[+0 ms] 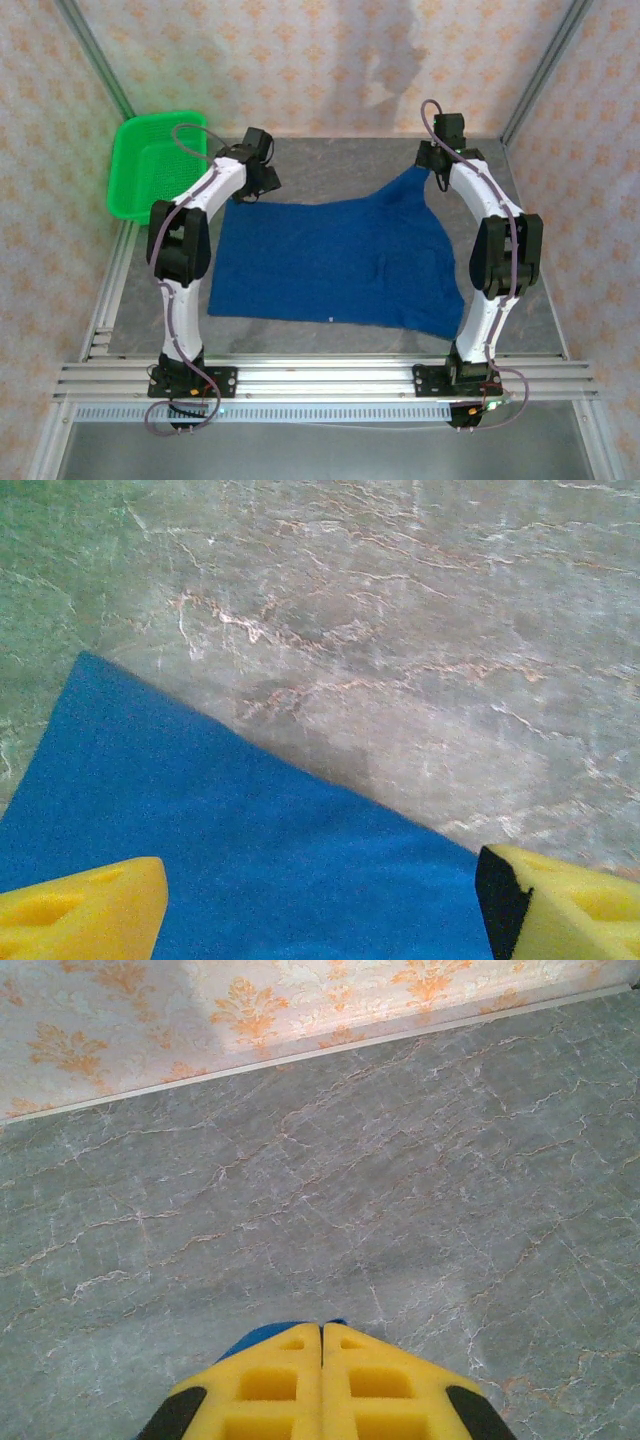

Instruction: Fold and stack the t-shirts

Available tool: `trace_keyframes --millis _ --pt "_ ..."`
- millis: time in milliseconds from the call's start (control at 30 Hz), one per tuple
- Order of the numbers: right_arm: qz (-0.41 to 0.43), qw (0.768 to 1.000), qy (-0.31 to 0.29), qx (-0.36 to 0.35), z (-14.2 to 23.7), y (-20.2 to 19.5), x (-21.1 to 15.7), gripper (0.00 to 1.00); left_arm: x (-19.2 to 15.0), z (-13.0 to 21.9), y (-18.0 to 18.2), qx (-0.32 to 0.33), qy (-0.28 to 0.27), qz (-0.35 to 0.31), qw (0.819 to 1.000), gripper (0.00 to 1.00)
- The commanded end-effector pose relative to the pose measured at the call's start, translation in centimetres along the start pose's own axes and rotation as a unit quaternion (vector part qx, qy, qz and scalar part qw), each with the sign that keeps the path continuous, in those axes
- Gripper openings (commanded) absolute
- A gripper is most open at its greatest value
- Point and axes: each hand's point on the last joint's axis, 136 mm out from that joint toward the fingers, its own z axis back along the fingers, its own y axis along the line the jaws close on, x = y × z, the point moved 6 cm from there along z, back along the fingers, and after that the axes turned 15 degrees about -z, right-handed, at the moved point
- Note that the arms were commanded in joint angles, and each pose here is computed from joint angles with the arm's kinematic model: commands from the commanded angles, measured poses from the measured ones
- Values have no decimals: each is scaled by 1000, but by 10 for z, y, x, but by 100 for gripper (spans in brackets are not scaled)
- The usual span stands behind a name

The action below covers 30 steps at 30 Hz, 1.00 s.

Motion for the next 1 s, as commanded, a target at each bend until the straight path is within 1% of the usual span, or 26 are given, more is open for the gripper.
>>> trace_keyframes --millis 0,167,267,433,633,733,800,967 --pt "6 1000 -18 -1 4 -2 6 0 1 -8 20 68 21 -11 997 81" --pt "6 1000 -12 1 3 -3 3 0 4 -21 40 122 33 2 992 77" --pt "3 1000 -9 3 4 -3 1 0 5 -29 53 139 39 12 990 75" --pt "3 1000 -5 3 4 -3 -1 0 7 -42 63 139 45 22 989 74" --pt "5 1000 -1 2 5 -5 -4 0 18 -56 61 130 41 24 990 71" --pt "5 1000 2 3 5 -5 -6 0 20 -64 61 130 50 29 990 69" --pt "5 1000 2 3 6 -5 -6 0 20 -67 62 137 54 32 989 66" --pt "5 1000 3 3 7 -6 -7 0 16 -69 67 153 69 32 985 63"
